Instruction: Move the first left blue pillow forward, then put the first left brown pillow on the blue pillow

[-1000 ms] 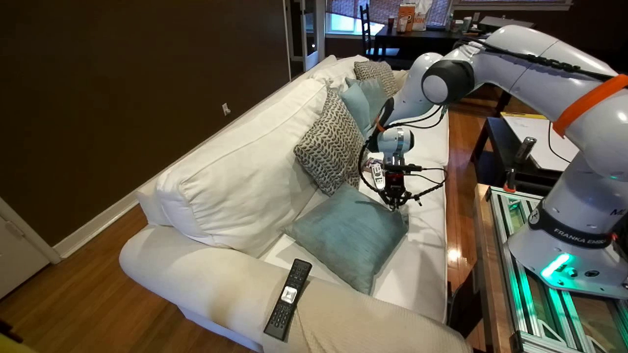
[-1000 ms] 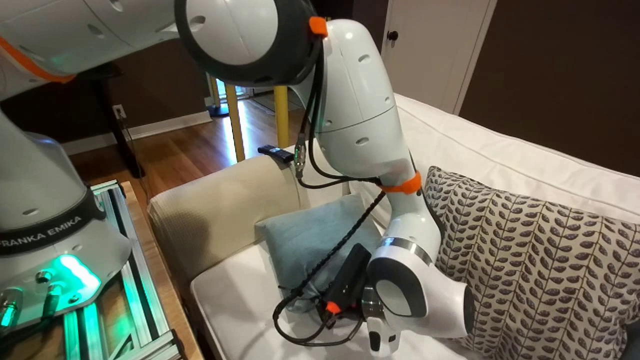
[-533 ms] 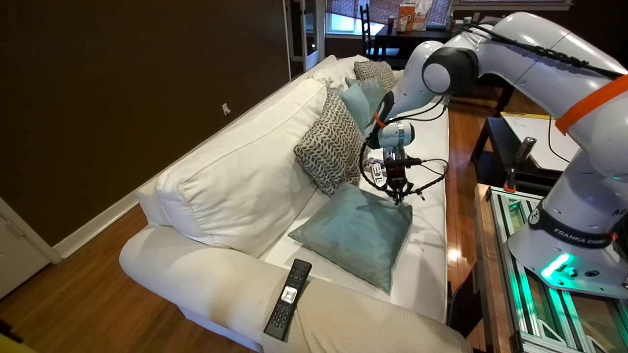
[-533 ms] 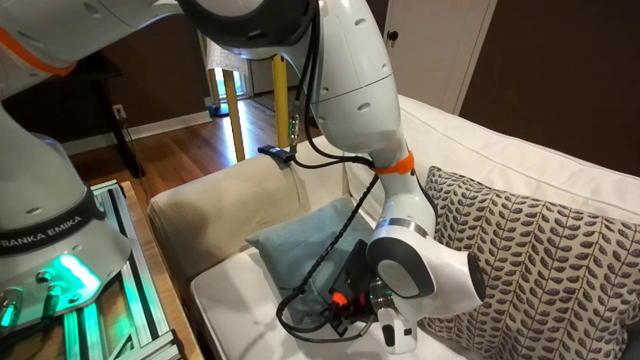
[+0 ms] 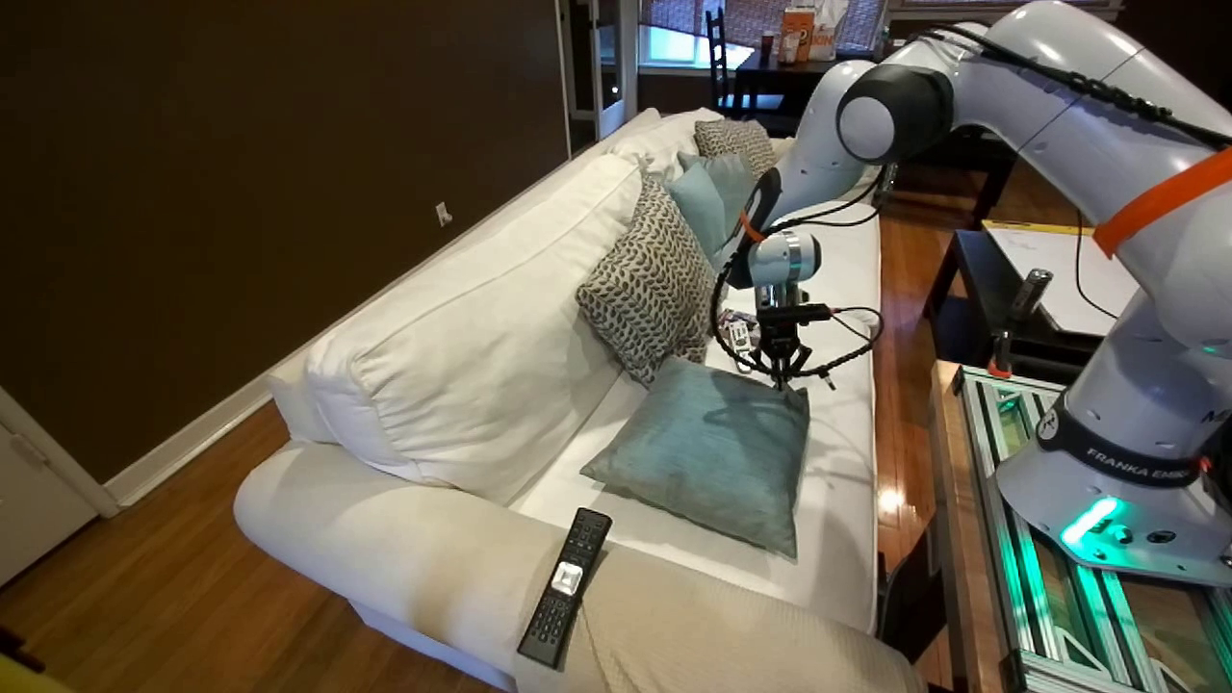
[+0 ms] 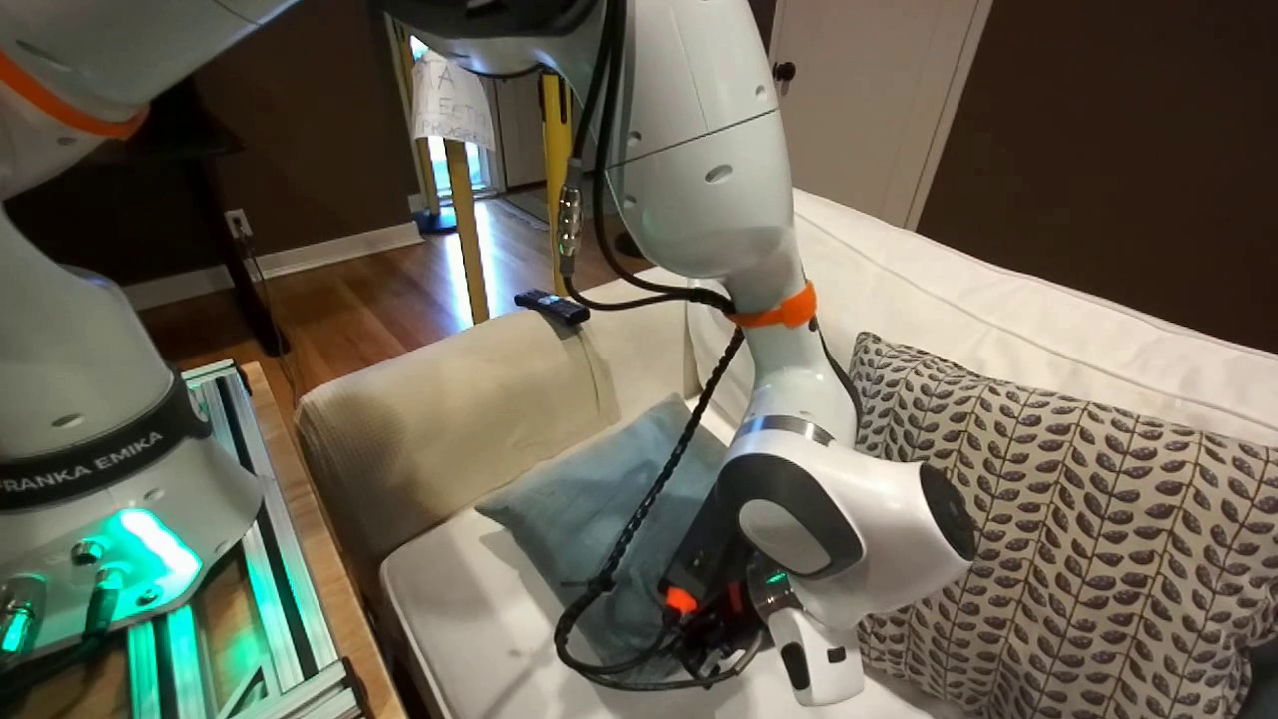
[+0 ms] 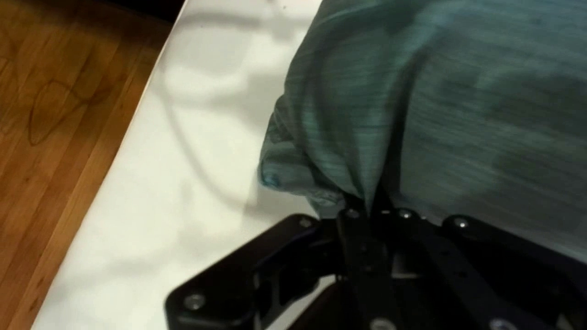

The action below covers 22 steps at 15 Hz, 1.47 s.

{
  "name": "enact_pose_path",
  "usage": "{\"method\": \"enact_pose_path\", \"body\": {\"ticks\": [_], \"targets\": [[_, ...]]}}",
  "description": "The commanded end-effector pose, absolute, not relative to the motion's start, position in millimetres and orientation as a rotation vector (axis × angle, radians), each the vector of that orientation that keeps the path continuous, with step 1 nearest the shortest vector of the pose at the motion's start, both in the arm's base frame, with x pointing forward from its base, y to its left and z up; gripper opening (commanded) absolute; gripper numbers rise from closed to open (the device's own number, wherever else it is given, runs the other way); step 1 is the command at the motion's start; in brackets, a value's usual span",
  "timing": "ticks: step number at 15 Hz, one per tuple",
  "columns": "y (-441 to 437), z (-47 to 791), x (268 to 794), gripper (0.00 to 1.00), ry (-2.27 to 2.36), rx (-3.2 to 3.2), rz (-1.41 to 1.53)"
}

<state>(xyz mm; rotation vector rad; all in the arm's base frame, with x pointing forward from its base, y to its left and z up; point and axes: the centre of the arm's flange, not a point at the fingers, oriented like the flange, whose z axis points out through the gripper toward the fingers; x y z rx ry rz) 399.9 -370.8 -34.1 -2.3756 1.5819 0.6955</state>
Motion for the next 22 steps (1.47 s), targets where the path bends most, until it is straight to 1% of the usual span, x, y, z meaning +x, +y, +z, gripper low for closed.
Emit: {"method": "enact_pose_path", "body": {"ticks": [1,2,5,6,8,9,10,11,15,22], "targets": [[-365.0,-11.9,395.4,0.35,1.561,-2.45,0.561],[-363.0,-3.9,395.2,0.4,1.573,-2.489,0.53],[-357.6,37.8,401.2,0.62,1.569,-2.617,0.333],[-355.7,52.1,403.4,0.71,1.579,-2.674,0.249],[-349.9,82.1,410.4,0.84,1.567,-2.757,0.082],[-347.1,97.3,415.5,0.93,1.554,-2.784,-0.025],[-344.7,110.5,420.7,0.99,1.553,-2.782,-0.13],[-344.1,124.1,427.6,1.0,1.555,-2.792,-0.226],[-343.9,159.2,455.1,1.0,1.512,-2.823,-0.551],[-353.5,196.9,508.0,1.0,1.384,-2.799,-0.851]]}}
